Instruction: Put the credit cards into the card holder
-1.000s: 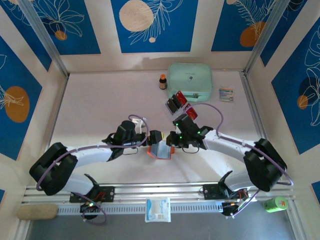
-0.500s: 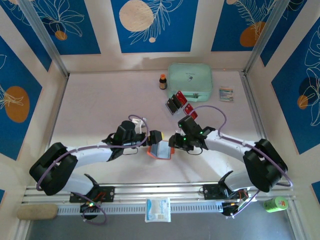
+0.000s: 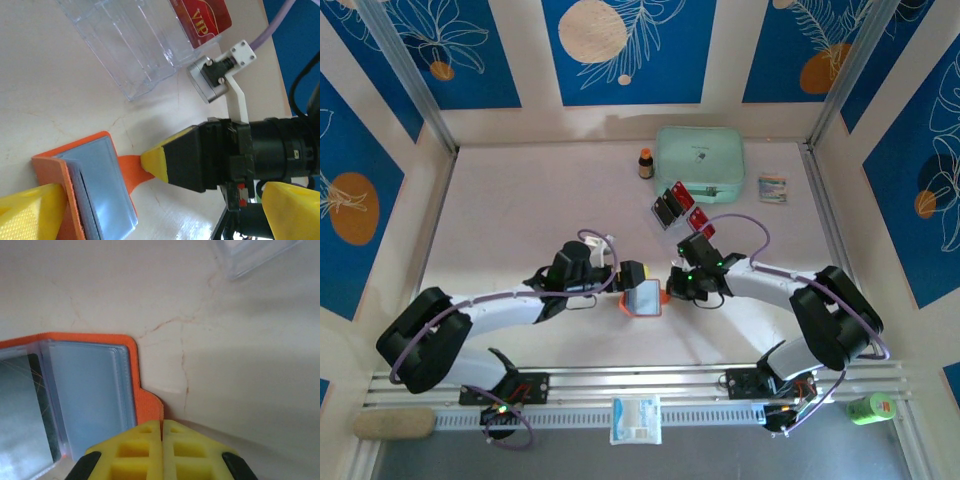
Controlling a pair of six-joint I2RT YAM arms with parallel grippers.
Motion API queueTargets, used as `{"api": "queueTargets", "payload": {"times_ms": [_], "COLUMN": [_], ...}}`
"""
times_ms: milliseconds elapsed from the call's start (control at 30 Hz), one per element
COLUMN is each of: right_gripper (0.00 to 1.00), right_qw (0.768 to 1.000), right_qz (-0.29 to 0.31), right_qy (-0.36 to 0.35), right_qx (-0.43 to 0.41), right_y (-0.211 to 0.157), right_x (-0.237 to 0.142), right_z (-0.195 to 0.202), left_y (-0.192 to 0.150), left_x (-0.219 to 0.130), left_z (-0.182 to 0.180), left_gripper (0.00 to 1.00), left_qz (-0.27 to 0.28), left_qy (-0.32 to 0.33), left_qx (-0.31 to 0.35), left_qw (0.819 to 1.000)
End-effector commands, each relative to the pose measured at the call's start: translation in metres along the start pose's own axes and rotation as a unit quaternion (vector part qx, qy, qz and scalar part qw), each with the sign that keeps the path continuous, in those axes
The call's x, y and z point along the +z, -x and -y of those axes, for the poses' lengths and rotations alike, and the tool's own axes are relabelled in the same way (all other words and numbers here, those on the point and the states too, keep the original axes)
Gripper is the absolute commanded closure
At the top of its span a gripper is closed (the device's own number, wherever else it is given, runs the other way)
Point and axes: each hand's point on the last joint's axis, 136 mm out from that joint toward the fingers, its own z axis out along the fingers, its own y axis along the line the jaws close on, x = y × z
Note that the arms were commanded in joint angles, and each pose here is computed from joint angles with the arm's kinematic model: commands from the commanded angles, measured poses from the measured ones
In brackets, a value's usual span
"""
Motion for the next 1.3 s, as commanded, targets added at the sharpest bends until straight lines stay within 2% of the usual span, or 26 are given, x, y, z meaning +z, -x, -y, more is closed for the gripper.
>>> {"api": "queueTargets", "payload": {"times_ms": [0,267,433,533,633,800,1033,1167,1267], "right_gripper": [1.0,1.0,0.99,0.79,0.71,0.69,0.68,0.68,0.69], "right_qw": [0.999,0.998,0.998,0.998,0.997,0.996,0.994,0.993,0.992], "right_qz": [-0.001,-0.006,-0.007,0.003,0.013,0.03,0.051,0.057,0.055], "right_qy": [0.041,0.061,0.066,0.068,0.063,0.058,0.075,0.085,0.097], "right_qx": [-0.009,0.002,0.011,0.018,0.03,0.053,0.066,0.063,0.061], "right_y": [0.003,0.004,0.006,0.011,0.014,0.017,0.021,0.021,0.019], "right_x": [0.0,0.004,0.001,-0.01,-0.023,-0.041,-0.062,-0.072,-0.076], "right_z": [-0.011,-0.012,-0.009,-0.006,0.002,0.017,0.02,0.015,0.008], "left_y": [0.004,-0.006,-0.016,-0.024,-0.03,-0.045,-0.068,-0.062,-0.047], "left_x": [0.004,0.03,0.044,0.048,0.049,0.052,0.053,0.048,0.043], "left_z": [0.027,0.042,0.029,0.016,0.004,-0.014,-0.04,-0.04,-0.024], "left_gripper": [0.0,0.0,0.0,0.0,0.0,0.0,0.0,0.0,0.0], "left_qz": [-0.001,-0.018,-0.024,-0.028,-0.029,-0.039,-0.075,-0.079,-0.06], "left_qy": [-0.031,-0.051,-0.038,-0.024,-0.008,0.02,0.102,0.136,0.131], "left_qx": [0.016,0.019,0.009,0.003,-0.002,-0.005,0.013,0.028,0.042], "left_qw": [0.999,0.998,0.999,0.999,1.0,0.999,0.992,0.987,0.989]}}
